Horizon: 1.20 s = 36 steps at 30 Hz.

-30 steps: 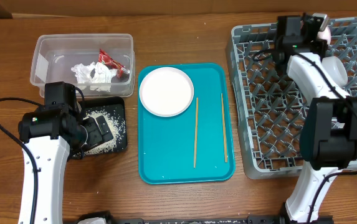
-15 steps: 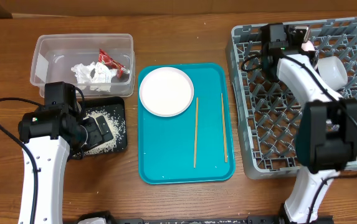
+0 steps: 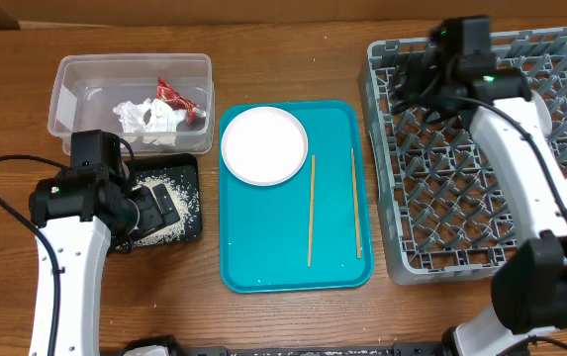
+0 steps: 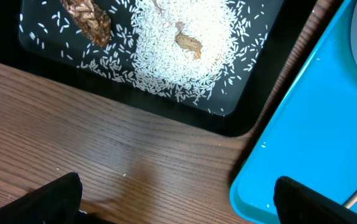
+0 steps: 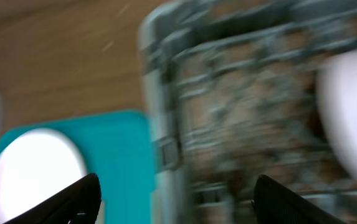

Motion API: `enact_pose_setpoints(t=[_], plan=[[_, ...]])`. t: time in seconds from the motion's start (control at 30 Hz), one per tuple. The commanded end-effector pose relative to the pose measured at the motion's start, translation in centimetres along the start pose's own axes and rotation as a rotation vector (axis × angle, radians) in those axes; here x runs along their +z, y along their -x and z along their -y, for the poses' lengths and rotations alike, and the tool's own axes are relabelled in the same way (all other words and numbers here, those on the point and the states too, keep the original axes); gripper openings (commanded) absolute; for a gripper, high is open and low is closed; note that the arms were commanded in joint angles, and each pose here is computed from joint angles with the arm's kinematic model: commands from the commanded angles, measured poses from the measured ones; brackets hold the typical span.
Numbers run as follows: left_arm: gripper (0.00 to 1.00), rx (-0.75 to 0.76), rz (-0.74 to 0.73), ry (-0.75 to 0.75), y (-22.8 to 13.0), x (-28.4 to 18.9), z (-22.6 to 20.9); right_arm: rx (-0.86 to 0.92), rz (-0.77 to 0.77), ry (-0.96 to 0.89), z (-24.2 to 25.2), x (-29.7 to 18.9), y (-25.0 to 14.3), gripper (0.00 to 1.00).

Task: Sort waste into correct bins and load items into the dishwasher
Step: 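Reach the right gripper to the white plate and grasp its edge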

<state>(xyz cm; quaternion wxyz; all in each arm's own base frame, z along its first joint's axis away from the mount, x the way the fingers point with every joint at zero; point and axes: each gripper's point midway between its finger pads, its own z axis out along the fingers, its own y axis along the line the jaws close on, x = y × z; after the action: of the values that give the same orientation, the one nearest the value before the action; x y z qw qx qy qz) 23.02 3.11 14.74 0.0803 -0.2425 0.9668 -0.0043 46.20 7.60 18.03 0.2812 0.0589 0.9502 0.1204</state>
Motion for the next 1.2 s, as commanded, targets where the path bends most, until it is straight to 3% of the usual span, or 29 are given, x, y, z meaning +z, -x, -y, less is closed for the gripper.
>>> enact_pose_setpoints(t=[0.0,0.37,0.63,0.83,1.07,1.17], plan=[[1.00,-0.016,0.001,-0.008,0.2,-0.1,0.1,-0.028,-0.147,0.235,-5.7,1.7,-3.6,0.80],[1.00,-0.016,0.001,-0.008,0.2,-0.1,0.1,-0.131,-0.219,0.055,-9.6,8.3,-9.1,0.80],[1.00,-0.016,0.001,-0.008,0.2,-0.1,0.1,-0.173,-0.281,0.046,-11.5,12.7,-12.9,0.75],[1.00,-0.016,0.001,-0.008,0.2,-0.1,0.1,-0.180,-0.284,0.049,-11.7,14.3,-13.5,0.59],[1.00,-0.016,0.001,-0.008,0.2,-0.1,0.1,-0.180,-0.295,0.043,-11.5,14.7,-13.9,0.30],[1.00,-0.016,0.001,-0.008,0.2,-0.1,0.1,-0.180,-0.305,0.038,-11.4,14.6,-14.1,0.26]])
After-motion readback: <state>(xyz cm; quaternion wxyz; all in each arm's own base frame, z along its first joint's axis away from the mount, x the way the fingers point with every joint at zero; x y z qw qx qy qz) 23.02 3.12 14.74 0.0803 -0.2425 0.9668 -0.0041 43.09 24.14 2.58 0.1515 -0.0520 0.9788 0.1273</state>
